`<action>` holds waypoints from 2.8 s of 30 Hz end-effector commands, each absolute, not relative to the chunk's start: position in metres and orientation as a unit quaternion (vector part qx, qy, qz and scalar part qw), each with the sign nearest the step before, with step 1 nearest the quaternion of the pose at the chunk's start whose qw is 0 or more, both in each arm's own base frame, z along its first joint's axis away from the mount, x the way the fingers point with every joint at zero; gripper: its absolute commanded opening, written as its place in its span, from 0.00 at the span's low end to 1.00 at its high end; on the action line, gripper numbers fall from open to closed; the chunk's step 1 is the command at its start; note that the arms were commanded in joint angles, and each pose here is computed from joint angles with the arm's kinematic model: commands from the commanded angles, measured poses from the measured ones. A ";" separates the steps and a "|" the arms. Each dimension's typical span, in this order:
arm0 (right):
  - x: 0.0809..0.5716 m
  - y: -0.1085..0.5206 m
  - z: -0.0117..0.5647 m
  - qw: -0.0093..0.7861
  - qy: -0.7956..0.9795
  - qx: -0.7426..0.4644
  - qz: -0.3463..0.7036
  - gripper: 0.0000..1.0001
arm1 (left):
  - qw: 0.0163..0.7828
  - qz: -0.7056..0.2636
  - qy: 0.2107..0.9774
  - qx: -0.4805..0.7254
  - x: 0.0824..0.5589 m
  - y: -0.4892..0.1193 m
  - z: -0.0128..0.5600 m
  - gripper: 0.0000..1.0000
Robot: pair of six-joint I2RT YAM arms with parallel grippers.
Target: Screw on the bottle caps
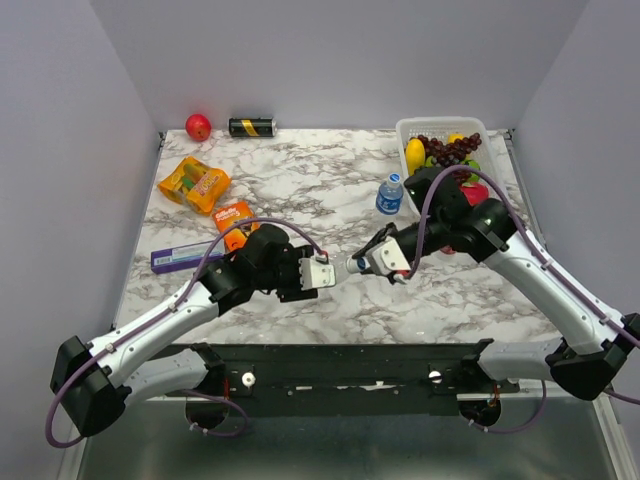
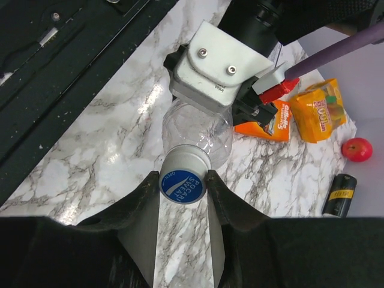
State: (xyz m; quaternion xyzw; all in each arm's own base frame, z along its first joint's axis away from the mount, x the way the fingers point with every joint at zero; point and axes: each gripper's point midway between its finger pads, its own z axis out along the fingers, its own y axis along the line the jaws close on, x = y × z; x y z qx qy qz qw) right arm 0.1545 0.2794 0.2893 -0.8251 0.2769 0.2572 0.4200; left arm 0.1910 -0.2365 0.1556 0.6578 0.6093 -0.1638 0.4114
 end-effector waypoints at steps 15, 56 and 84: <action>0.261 0.319 0.290 0.260 0.741 -0.451 0.424 0.00 | 0.691 0.183 0.592 0.371 0.311 -0.171 0.289 0.00; 0.218 0.280 0.342 0.494 0.403 -0.707 0.307 0.61 | 0.504 0.027 0.650 0.568 0.256 -0.195 0.189 0.00; 0.238 0.293 0.300 0.458 0.432 -0.729 0.268 0.55 | 0.536 -0.006 0.639 0.552 0.260 -0.204 0.214 0.00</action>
